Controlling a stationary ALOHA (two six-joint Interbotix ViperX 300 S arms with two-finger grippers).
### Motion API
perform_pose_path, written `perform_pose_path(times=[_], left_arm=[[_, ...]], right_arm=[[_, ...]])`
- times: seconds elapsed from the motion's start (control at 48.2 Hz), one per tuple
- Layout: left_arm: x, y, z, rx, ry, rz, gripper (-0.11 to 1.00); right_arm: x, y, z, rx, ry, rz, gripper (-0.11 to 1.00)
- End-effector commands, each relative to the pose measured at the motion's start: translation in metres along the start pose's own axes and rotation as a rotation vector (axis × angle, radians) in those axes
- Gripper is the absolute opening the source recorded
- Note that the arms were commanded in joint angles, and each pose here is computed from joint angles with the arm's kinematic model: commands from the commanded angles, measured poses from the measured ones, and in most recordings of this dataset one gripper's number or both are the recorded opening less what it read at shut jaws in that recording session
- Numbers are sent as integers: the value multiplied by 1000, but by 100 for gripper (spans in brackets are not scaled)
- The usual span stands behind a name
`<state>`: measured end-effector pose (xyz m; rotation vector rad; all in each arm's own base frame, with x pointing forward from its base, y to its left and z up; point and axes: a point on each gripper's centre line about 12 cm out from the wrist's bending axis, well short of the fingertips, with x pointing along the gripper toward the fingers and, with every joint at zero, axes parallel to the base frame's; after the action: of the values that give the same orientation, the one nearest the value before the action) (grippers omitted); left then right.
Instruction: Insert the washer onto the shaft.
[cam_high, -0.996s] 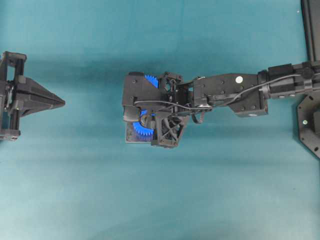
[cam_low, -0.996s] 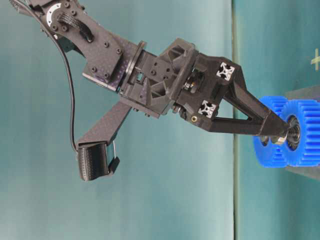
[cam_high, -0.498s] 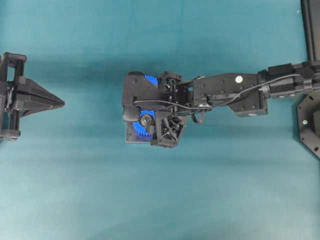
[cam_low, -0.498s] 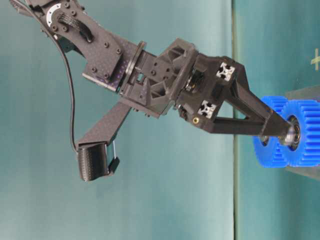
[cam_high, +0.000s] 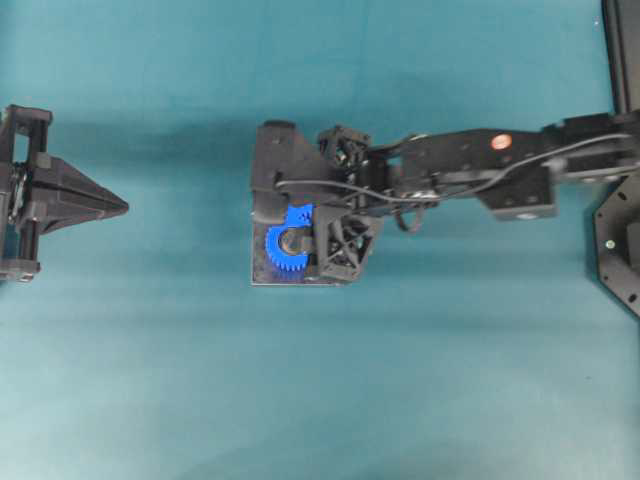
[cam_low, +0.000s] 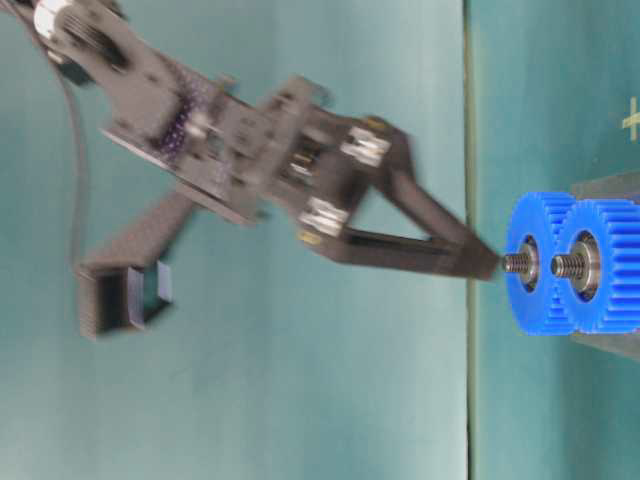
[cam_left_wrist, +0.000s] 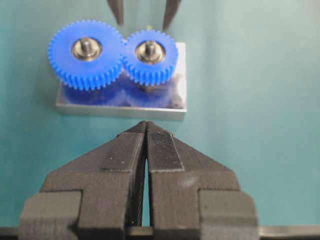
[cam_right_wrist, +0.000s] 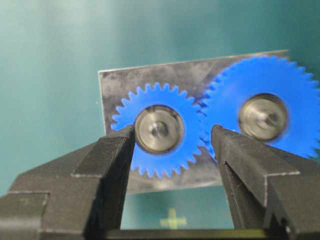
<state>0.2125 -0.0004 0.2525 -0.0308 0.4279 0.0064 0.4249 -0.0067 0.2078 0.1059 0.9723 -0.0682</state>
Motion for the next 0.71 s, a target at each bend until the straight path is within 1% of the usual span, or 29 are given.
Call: perform_pose_path(times=[0.0, 0.249, 0.436, 0.54, 0.685], left_arm=[[0, 0, 5, 2, -14, 2, 1], [-1, 0, 7, 4, -18, 1, 1], [-1, 0, 7, 7, -18, 1, 1], [-1, 0, 7, 12, -20, 1, 1], [-1, 0, 6, 15, -20, 1, 1]], right_arm=[[-27, -4, 9, -6, -68, -4, 64], [-60, -12, 6, -4, -124, -21, 64], [-74, -14, -6, -2, -132, -22, 63], [-83, -15, -14, -2, -144, -22, 60], [-98, -16, -24, 5, -173, -20, 52]])
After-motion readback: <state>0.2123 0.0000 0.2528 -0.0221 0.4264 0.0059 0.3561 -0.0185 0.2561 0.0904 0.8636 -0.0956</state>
